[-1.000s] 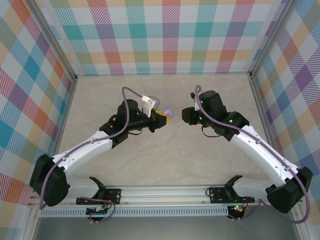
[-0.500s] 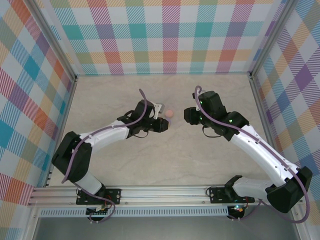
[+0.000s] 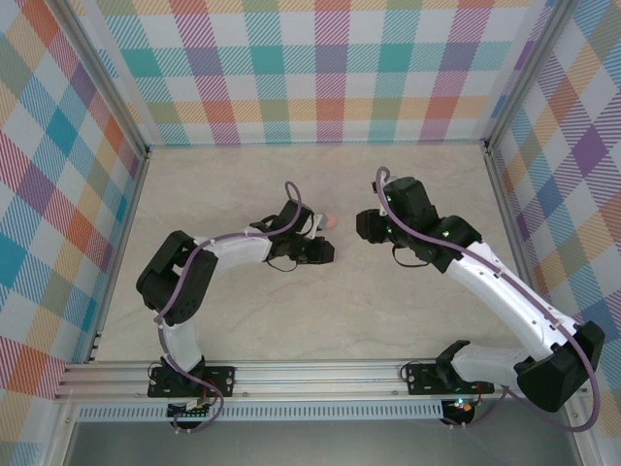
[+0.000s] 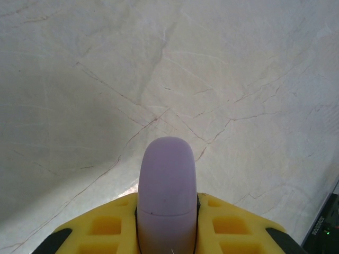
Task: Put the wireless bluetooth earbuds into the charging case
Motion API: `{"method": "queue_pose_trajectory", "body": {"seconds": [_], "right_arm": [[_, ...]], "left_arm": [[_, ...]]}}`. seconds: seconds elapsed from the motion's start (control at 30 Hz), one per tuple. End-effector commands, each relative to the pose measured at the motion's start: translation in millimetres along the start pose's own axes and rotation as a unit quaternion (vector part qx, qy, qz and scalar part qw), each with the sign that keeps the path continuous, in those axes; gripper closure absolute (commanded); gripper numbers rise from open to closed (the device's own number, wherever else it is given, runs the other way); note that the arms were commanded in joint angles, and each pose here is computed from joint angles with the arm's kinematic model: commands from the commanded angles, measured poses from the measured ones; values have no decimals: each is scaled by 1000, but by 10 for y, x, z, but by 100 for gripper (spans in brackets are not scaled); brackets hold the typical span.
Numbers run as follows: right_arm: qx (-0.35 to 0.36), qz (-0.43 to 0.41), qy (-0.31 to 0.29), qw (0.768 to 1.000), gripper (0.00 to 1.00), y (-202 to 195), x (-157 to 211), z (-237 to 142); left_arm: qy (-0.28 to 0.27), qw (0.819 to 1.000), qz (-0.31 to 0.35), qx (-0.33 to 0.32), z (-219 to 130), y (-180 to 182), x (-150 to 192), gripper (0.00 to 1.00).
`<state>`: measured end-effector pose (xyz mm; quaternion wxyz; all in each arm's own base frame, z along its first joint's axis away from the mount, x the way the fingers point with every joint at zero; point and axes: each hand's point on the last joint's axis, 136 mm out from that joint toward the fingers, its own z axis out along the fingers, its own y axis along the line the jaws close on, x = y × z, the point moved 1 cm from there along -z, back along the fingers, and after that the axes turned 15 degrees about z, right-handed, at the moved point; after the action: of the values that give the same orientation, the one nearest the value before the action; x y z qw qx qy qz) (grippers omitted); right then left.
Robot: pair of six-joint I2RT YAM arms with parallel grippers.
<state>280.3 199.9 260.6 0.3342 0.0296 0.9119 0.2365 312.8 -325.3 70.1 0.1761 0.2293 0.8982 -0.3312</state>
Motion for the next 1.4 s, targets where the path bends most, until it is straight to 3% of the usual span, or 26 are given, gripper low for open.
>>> {"method": "queue_pose_trajectory", "body": {"seconds": [0.0, 0.4, 0.7, 0.97, 1.17, 1.37], "right_arm": [[-1, -5, 17, 1000, 68, 5, 66, 14], [5, -7, 25, 1000, 67, -23, 104, 33], [16, -7, 22, 1000, 63, -67, 105, 54], [83, 3, -11, 996, 53, -330, 59, 60], [154, 24, -39, 987, 47, -630, 68, 68], [187, 39, -41, 981, 46, -810, 126, 113]], "left_arm": [[-3, 1000, -18, 15, 40, -24, -77, 78], [25, 999, -47, 2, 202, 118, 79, 75], [29, 998, -49, -19, 172, 178, 125, 48], [21, 995, -17, -94, -155, 331, 94, 34], [19, 988, 1, -155, -548, 469, 106, 30], [20, 985, 9, -172, -744, 520, 116, 28]]}}
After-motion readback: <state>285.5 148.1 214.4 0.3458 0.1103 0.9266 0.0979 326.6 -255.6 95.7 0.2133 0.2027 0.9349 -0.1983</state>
